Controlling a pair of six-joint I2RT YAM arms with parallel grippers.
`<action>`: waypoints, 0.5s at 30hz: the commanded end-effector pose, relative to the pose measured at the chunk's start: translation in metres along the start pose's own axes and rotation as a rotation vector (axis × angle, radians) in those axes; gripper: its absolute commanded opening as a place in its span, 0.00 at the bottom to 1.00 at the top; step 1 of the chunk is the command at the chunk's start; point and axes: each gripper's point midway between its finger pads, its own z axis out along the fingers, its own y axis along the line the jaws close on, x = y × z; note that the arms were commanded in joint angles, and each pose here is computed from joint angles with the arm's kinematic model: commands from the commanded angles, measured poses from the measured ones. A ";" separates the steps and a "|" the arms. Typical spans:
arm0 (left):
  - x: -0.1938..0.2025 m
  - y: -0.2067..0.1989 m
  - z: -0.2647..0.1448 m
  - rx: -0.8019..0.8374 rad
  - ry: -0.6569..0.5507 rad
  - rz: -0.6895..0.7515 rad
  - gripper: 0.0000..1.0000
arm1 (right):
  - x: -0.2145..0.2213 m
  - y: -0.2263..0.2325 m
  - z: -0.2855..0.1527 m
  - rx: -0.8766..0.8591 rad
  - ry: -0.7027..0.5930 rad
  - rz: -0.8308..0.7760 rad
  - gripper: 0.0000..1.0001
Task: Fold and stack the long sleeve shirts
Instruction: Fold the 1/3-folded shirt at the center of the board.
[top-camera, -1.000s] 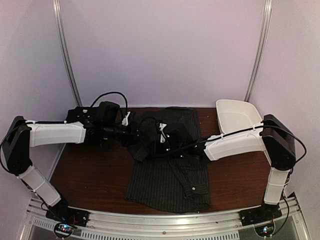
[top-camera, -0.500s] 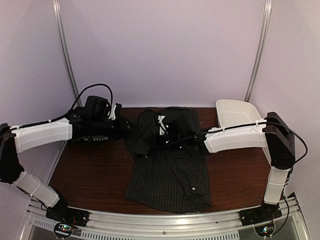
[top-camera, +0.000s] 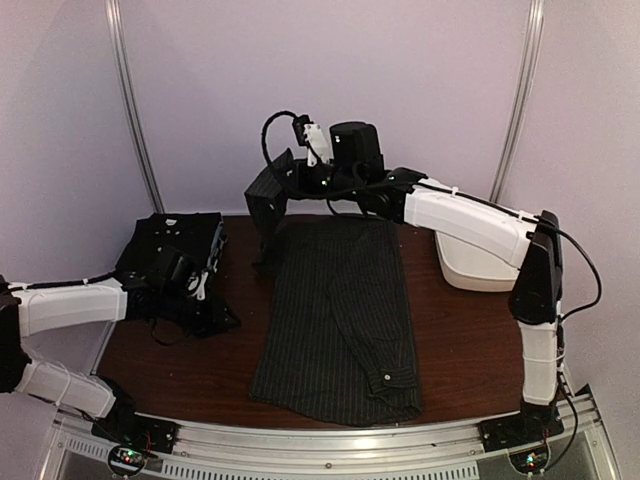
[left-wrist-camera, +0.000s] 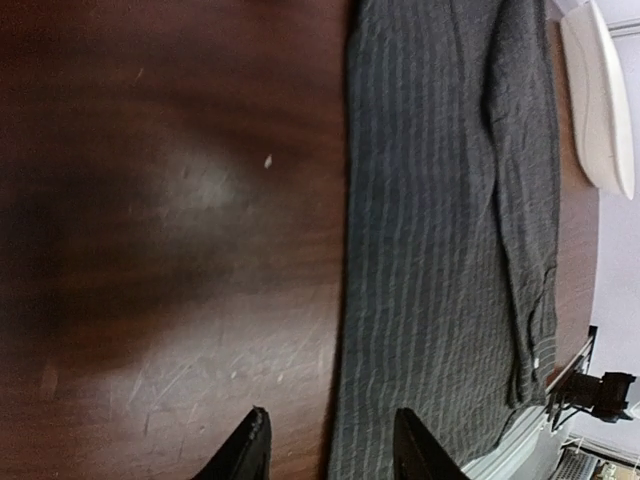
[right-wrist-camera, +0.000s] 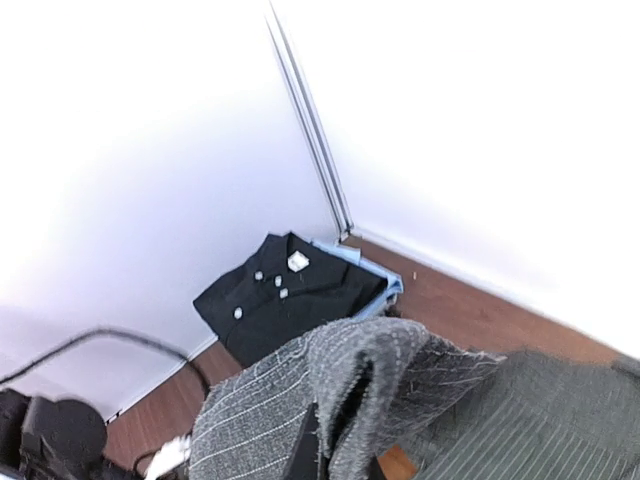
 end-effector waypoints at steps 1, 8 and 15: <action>0.035 0.016 0.000 -0.014 0.072 0.010 0.43 | -0.019 -0.009 0.011 -0.055 0.012 -0.123 0.00; 0.083 0.021 0.004 -0.009 0.194 0.017 0.43 | -0.045 -0.026 0.017 -0.089 -0.068 -0.149 0.00; 0.113 0.016 0.007 -0.008 0.275 0.042 0.42 | -0.056 -0.035 0.012 -0.082 -0.094 -0.156 0.00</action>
